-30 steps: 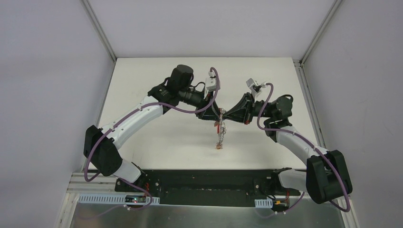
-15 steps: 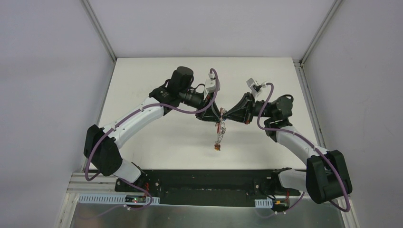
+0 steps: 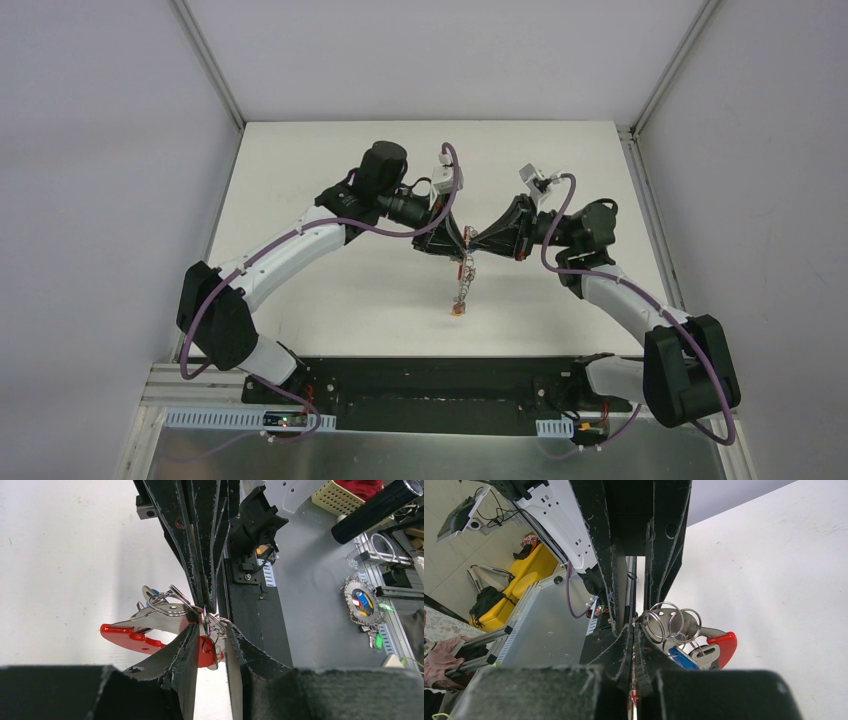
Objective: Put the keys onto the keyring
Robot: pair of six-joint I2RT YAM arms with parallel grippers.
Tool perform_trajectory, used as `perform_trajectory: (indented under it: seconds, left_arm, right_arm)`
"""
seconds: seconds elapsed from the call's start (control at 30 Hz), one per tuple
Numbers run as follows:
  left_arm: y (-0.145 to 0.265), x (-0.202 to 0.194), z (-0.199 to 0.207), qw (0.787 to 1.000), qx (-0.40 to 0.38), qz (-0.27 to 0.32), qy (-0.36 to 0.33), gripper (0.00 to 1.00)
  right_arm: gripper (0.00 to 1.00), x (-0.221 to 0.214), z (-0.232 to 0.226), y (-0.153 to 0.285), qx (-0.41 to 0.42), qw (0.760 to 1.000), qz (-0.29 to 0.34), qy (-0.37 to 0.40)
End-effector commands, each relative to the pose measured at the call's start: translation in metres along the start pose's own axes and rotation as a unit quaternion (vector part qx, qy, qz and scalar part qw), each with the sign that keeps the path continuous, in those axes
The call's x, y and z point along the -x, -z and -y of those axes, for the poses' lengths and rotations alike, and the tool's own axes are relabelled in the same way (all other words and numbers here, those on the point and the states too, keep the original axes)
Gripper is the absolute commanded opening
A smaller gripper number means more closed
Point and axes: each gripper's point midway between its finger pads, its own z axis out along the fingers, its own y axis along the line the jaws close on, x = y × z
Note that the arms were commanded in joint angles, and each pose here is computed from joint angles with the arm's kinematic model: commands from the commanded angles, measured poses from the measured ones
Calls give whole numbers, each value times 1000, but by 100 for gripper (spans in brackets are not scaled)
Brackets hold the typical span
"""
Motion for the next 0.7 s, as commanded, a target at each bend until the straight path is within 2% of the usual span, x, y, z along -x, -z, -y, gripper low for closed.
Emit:
perform_trajectory:
  seconds: [0.0, 0.3, 0.47, 0.67]
  left_arm:
    - [-1, 18, 4, 999, -21, 22, -11, 26]
    - [-2, 14, 3, 1000, -24, 18, 0, 16]
    - [-1, 16, 5, 1000, -24, 14, 5, 0]
    - [9, 13, 3, 999, 19, -28, 24, 0]
  right_arm:
    - [0, 15, -6, -1, 10, 999, 11, 44]
    - [0, 14, -5, 0, 9, 999, 11, 45]
    - [0, 13, -3, 0, 6, 999, 10, 46]
    - [0, 7, 6, 2, -9, 998, -1, 56]
